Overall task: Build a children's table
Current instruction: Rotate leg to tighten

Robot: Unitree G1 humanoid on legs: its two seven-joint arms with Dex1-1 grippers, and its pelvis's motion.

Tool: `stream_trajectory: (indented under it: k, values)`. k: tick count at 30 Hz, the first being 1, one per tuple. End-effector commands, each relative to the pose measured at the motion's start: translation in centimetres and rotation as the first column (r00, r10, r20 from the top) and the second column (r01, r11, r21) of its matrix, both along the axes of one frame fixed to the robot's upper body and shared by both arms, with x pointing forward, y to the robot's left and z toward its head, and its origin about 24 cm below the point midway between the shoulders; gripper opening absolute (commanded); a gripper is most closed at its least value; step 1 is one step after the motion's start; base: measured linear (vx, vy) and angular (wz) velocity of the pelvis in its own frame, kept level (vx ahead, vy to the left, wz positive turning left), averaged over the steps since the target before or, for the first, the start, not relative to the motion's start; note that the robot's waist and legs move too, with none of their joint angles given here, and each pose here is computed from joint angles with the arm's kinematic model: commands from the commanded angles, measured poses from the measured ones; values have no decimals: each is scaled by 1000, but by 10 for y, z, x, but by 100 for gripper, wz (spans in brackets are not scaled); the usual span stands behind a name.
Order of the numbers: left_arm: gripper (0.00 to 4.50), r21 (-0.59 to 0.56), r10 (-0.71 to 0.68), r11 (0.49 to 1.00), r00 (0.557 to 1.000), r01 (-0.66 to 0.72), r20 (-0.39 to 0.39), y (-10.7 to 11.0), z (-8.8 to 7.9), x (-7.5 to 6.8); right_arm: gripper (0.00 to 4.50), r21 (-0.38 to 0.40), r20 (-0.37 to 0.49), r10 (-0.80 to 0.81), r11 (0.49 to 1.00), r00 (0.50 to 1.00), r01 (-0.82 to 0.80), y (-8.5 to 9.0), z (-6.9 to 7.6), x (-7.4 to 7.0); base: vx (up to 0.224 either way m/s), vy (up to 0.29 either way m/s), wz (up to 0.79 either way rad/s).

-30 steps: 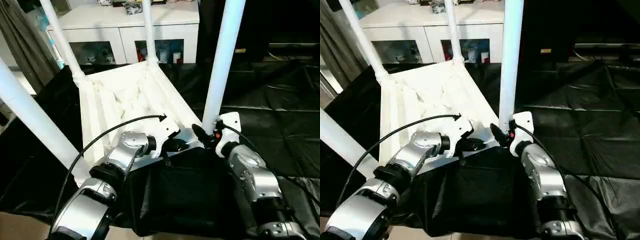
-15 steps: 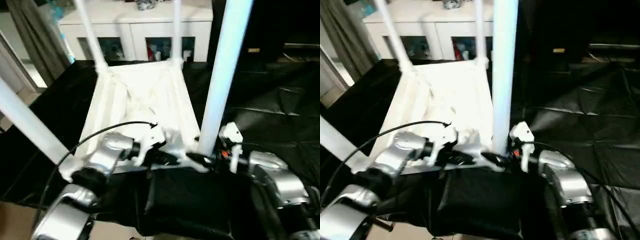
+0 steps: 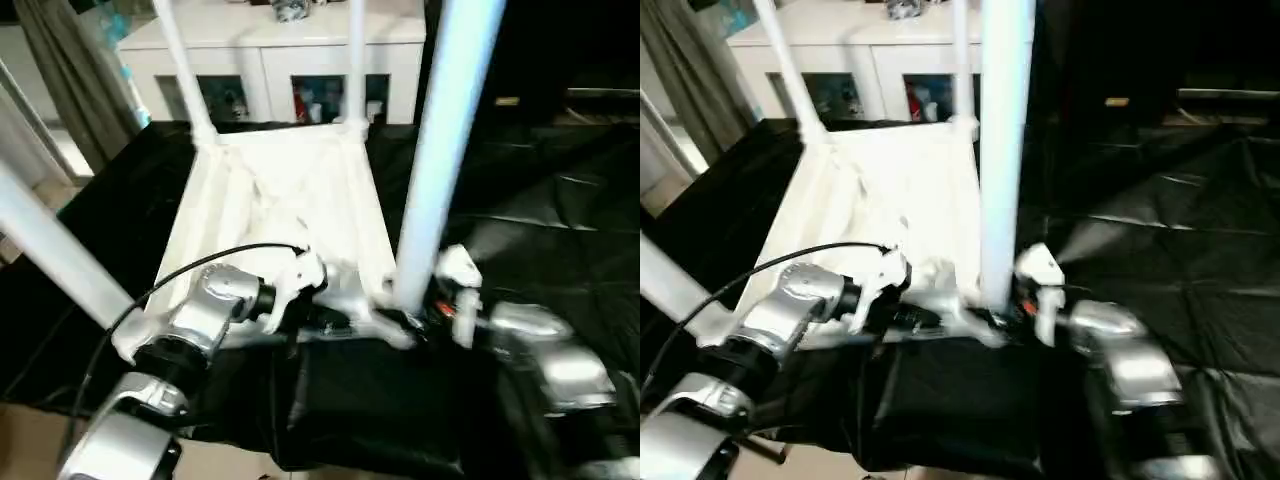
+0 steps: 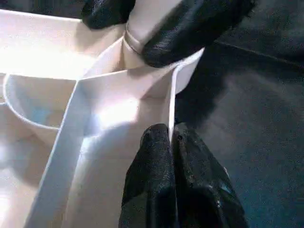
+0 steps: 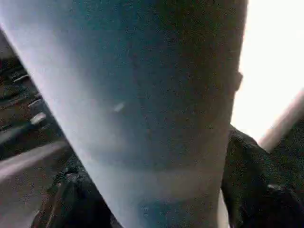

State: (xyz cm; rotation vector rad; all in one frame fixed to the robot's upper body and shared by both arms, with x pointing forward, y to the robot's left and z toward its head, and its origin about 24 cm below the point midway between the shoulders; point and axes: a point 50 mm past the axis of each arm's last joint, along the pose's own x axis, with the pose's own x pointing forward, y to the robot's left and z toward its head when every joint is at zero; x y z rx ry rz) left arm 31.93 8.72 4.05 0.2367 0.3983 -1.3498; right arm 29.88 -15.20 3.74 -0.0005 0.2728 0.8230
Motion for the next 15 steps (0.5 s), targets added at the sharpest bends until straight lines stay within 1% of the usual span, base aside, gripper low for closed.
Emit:
stream_trajectory:
  k: [1, 2, 3, 4, 5, 6, 7, 8, 9, 10, 11, 12, 13, 14, 15]
  values:
    - [0, -47, 76, 996, 995, -72, 70, -11, 13, 11, 256, -53, -116, -180, 983, 977, 175, 3, -28, 0, 0, 0, 0]
    - [0, -41, 108, 994, 991, -105, 79, -14, 12, 13, 255, -58, -129, -251, 968, 959, 245, 5, -33, 1, 0, 0, 0]
    - [0, -40, 111, 993, 991, -109, 79, -14, 12, 14, 254, -59, -131, -258, 966, 957, 252, 5, -34, 1, 0, 0, 0]
    - [0, -45, 192, 981, 976, -189, 100, -21, 13, 19, 254, -78, -143, -344, 939, 928, 336, 10, -41, 3, 0, 0, 0]
    - [0, -45, 192, 981, 976, -189, 100, -21, 13, 19, 254, -78, -143, -344, 939, 928, 336, 10, -41, 3, 0, 0, 0]
    - [0, -59, 252, 967, 961, -247, 115, -29, 15, 23, 254, -89, -150, -394, 919, 907, 384, 16, -44, 5, 0, 0, 0]
    - [0, -67, 280, 960, 953, -273, 119, -31, 16, 24, 254, -91, -140, -392, 920, 909, 382, 20, -43, 7, 0, 0, 0]
    - [0, -73, 298, 954, 946, -290, 129, -35, 16, 25, 254, -64, -122, -370, 929, 921, 365, 27, -40, 8, 0, 0, 0]
    - [0, -73, 298, 954, 946, -290, 130, -36, 16, 25, 254, -60, -121, -367, 930, 922, 362, 28, -39, 9, 0, 0, 0]
    - [0, -75, 283, 959, 950, -275, 134, -39, 16, 24, 310, -18, -105, -340, 940, 934, 340, 34, -35, 10, 0, 0, 0]
    - [0, -76, 276, 960, 952, -268, 132, -40, 16, 23, 310, -9, -100, -333, 943, 938, 334, 35, -33, 10, 0, 0, 0]
    - [0, -78, 264, 964, 956, -255, 131, -41, 15, 22, 323, 1, -94, -321, 946, 942, 323, 36, -32, 11, 0, 0, 0]
    - [0, -81, 248, 968, 960, -239, 128, -42, 15, 21, 326, 7, -85, -309, 951, 947, 310, 37, -30, 11, 0, 0, 0]
    - [0, -77, 223, 974, 967, -214, 127, -42, 14, 19, 343, 14, -76, -287, 957, 955, 289, 38, -28, 10, 0, 0, 0]
    - [0, -71, 178, 983, 976, -170, 126, -41, 13, 15, 343, 17, -64, -257, 966, 964, 258, 37, -26, 10, 0, 0, 0]
